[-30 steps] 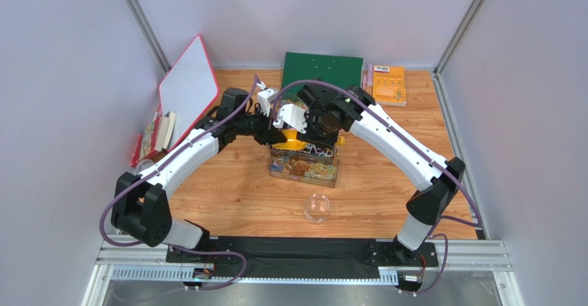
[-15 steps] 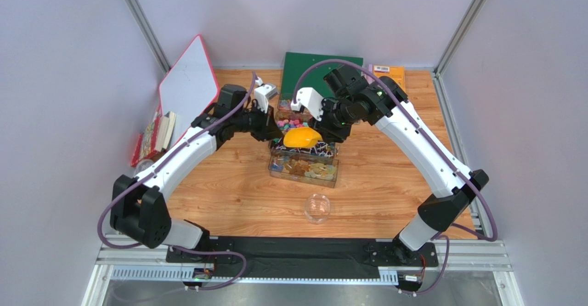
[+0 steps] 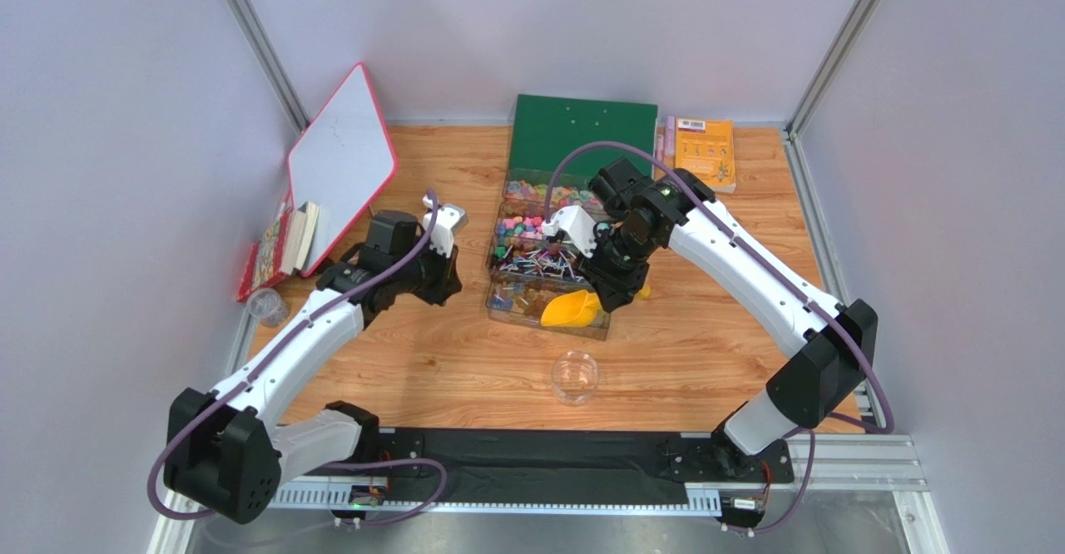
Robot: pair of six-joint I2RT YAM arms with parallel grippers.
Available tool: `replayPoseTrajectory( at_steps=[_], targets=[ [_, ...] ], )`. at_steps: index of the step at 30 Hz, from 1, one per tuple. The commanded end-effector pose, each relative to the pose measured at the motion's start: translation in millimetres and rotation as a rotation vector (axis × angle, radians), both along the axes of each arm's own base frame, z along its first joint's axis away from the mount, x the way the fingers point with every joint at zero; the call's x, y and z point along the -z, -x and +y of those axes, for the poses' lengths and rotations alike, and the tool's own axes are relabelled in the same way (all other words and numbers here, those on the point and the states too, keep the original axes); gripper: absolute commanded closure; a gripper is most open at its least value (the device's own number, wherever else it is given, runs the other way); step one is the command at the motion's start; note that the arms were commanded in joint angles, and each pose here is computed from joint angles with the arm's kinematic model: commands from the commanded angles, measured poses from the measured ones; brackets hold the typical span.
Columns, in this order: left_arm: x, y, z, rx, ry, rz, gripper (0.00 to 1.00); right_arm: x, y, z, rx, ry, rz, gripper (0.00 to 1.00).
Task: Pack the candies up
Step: Scoop the fake candies from the storage box.
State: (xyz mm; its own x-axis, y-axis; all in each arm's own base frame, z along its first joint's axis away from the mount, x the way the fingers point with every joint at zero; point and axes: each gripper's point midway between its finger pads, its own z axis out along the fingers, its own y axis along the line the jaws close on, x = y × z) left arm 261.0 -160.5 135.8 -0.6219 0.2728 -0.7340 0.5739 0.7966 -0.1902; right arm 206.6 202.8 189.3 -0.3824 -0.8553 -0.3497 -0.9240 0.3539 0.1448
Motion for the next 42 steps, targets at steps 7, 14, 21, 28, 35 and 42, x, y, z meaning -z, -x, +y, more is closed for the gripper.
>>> replayPoseTrajectory(
  at_steps=[7, 14, 21, 28, 35, 42],
  targets=[
    [28.2, 0.0, 2.9, -0.015, -0.044, 0.089, 1.0, -1.6, 18.9, -44.5, 0.057, 0.195, 0.106, 1.0],
    [41.6, -11.3, -14.8, 0.007, 0.001, 0.164, 1.0, 16.3, 9.6, -62.2, 0.041, 0.323, 0.092, 1.0],
    [54.1, -10.7, -23.1, 0.022, 0.025, 0.21, 1.0, 28.6, -5.0, -64.4, 0.013, 0.423, 0.064, 1.0],
    [65.0, -0.1, -37.8, 0.062, 0.052, 0.263, 1.0, 37.8, -6.7, -51.0, -0.078, 0.49, 0.04, 1.0],
    [67.6, 9.5, -54.6, 0.111, 0.081, 0.301, 1.0, 47.6, -17.7, -36.9, -0.094, 0.509, 0.043, 1.0],
    [71.4, 14.2, -58.1, 0.12, 0.099, 0.325, 1.0, 59.5, -28.4, -23.0, -0.093, 0.503, 0.058, 1.0]
  ],
)
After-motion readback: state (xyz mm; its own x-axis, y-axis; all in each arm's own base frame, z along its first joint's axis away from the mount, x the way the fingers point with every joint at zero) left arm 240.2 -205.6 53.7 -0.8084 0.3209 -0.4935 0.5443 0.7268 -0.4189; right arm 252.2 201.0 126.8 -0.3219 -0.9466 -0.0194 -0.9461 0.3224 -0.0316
